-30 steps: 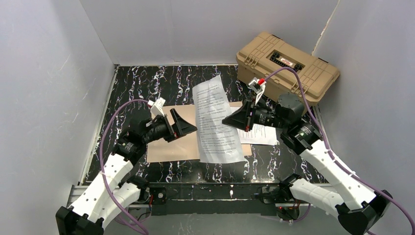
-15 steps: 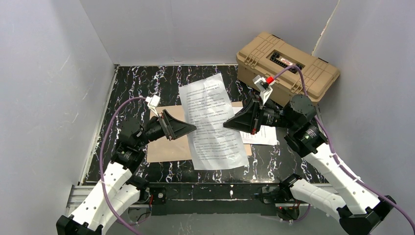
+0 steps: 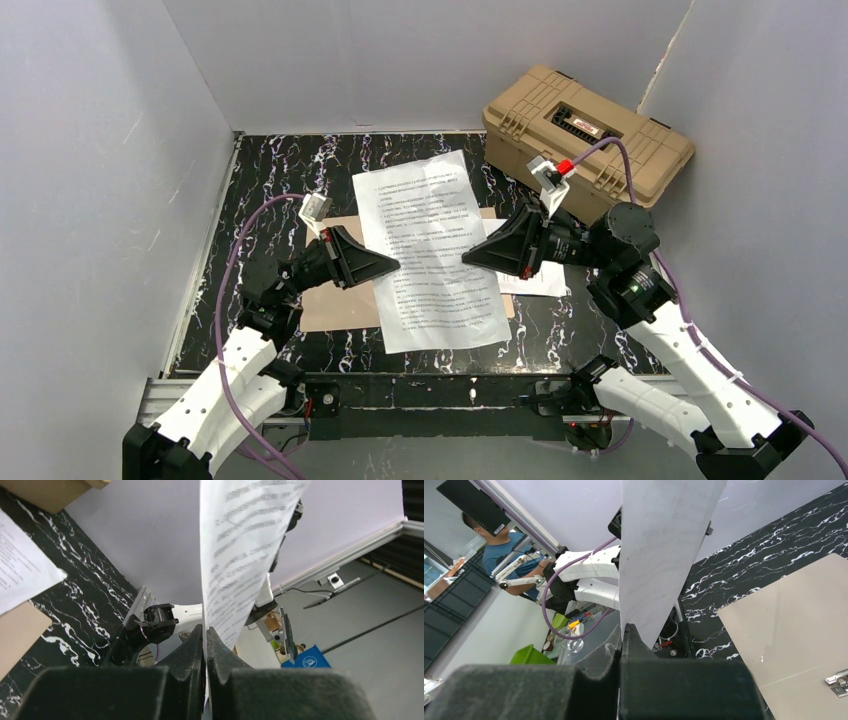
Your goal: Put the files into the folder
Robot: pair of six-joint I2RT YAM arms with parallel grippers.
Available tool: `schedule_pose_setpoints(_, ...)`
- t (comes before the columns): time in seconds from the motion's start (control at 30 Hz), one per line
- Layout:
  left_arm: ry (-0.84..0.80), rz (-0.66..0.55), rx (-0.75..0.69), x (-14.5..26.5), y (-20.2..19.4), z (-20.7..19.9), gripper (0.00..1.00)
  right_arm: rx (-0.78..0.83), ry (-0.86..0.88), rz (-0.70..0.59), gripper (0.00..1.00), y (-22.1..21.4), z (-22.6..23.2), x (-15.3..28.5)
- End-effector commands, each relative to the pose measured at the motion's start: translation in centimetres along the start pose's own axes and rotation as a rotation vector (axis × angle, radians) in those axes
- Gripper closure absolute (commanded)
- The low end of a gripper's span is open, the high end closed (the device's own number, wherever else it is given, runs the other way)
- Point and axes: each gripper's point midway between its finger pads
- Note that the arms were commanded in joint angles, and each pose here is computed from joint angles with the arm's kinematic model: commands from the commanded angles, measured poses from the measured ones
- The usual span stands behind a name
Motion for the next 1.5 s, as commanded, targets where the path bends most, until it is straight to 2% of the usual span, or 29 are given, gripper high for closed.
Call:
schedule_pose_setpoints(0.0,-0.105,0.023,-0.065,0.3,-0.1,-2.9,1.0,0.038,-0.044,-0.008,0.99,0.1,0.0,0.7)
schedule_pose_setpoints(0.03,-0.111,0.026,-0.07,0.3,-0.1,-3.1,1.0,0.04,-0.064,-0.003,0.98,-0.1,-0.3,0.8)
schedule_pose_setpoints(0.2,-0.132,0.049,-0.098,0.3,-0.1,-4.0,1.0,0.019,-0.14,0.014,0.7,-0.7,-1.7,1.1)
schedule_pose_setpoints(0.3,-0.132,0.058,-0.098,0.2,-0.1,-3.9,1.0,0.013,-0.136,0.029,0.64,-1.0,-1.8,1.0)
schedule_pose_setpoints(0.4,-0.128,0.054,-0.1,0.1,0.0,-3.8,1.0,0.008,-0.129,0.039,0.62,-1.1,-1.9,1.0)
schedule_pose_setpoints(0.53,-0.12,0.052,-0.103,0.0,0.1,-3.6,1.0,0.0,-0.129,0.049,0.69,-1.4,-2.2,0.9)
schedule_pose_setpoints(0.73,-0.099,0.056,-0.104,-0.2,0.3,-3.4,1.0,-0.007,-0.162,0.053,0.99,-1.8,-3.3,0.8)
schedule_pose_setpoints(0.83,-0.058,0.055,-0.107,-0.1,0.3,-2.8,1.0,-0.003,-0.182,0.047,0.99,-1.6,-3.7,0.8)
schedule_pose_setpoints(1.0,0.074,0.027,-0.122,0.6,0.4,-1.1,0.55,0.019,-0.238,0.031,0.99,-0.9,-4.8,0.7)
schedule_pose_setpoints(1.1,0.188,0.0,-0.15,1.4,0.5,0.3,0.37,0.027,-0.268,0.028,0.99,-0.5,-5.7,0.4)
schedule_pose_setpoints(1.2,0.4,-0.036,-0.175,3.3,0.7,2.8,0.24,0.039,-0.293,0.024,0.99,0.0,-6.7,0.0)
schedule_pose_setpoints(1.37,0.724,-0.132,-0.212,7.9,1.6,5.5,0.1,0.04,-0.325,0.035,0.99,0.5,-8.8,-1.1)
schedule_pose_setpoints(1.47,0.938,-0.168,-0.198,11.5,1.4,7.4,0.07,0.044,-0.332,0.043,0.99,0.7,-10.1,-1.9)
Point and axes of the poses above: each gripper's point midway between its finger pads, its own x axis back along the fingers, its own z axis along the line the jaws close on, y = z × x, and after that the axes turned 3 degrees about -x, right-handed
